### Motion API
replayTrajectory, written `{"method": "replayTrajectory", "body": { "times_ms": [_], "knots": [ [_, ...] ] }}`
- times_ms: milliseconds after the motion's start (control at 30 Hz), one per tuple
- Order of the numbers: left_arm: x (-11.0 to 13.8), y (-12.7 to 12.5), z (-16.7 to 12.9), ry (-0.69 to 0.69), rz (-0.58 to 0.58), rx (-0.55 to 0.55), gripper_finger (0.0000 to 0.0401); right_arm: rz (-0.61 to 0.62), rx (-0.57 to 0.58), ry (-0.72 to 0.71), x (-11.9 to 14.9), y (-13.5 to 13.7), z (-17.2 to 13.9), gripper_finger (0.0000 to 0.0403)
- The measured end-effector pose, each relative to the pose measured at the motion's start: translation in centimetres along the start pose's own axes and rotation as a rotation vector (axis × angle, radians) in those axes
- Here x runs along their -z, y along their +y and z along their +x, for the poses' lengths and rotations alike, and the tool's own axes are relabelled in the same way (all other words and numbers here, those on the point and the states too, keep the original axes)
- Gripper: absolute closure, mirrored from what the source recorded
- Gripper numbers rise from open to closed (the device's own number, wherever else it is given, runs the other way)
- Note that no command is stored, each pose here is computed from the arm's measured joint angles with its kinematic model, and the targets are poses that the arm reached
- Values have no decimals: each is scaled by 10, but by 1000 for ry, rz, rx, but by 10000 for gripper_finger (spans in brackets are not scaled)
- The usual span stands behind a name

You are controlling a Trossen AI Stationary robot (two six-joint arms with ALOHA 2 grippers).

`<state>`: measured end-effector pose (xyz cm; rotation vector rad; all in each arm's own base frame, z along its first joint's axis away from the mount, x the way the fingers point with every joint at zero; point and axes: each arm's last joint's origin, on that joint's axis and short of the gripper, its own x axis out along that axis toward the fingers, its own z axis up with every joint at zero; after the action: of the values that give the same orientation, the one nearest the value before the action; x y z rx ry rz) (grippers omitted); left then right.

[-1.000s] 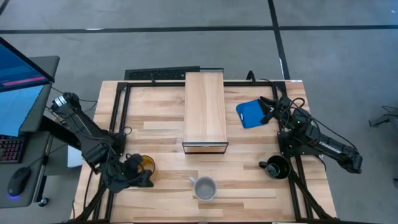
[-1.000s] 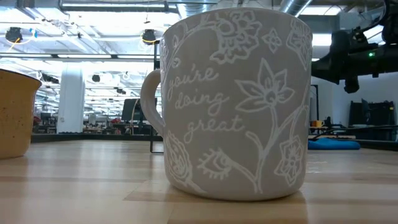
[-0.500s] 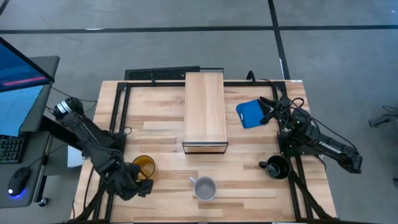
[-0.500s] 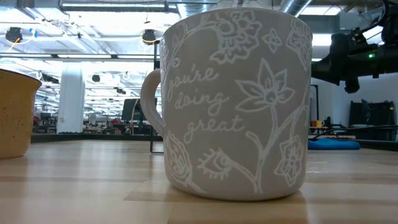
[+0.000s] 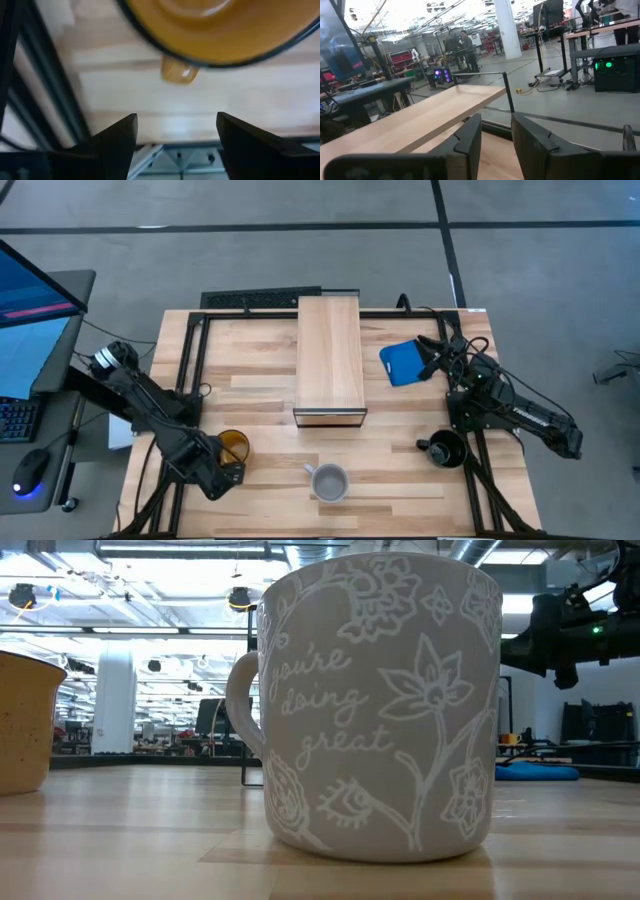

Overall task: Stack small to large cups/mugs on shelf
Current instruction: Put the yellow mug on the shelf

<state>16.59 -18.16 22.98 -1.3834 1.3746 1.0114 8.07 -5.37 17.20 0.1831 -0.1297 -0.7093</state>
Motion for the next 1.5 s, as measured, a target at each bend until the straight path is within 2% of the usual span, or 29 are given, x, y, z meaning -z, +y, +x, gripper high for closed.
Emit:
{"method": "replayTrajectory", "body": {
  "times_ms": [633, 800, 933, 1067, 1500],
  "knots": [
    [-8, -3, 21, -135, 16, -61, 138, 2, -3, -14, -1, 0, 0, 274],
    [-9, -5, 23, -157, 27, -7, 138, 2, -3, -14, -1, 0, 0, 274],
    [-7, -10, 24, -165, 131, 65, 138, 2, -2, -14, -1, 0, 0, 274],
    [-5, -14, 24, -172, 178, 110, 138, 2, -2, -14, -1, 0, 0, 274],
    [-6, -14, 23, -184, 183, 115, 138, 2, -3, -13, -1, 0, 0, 274]
  ]
}}
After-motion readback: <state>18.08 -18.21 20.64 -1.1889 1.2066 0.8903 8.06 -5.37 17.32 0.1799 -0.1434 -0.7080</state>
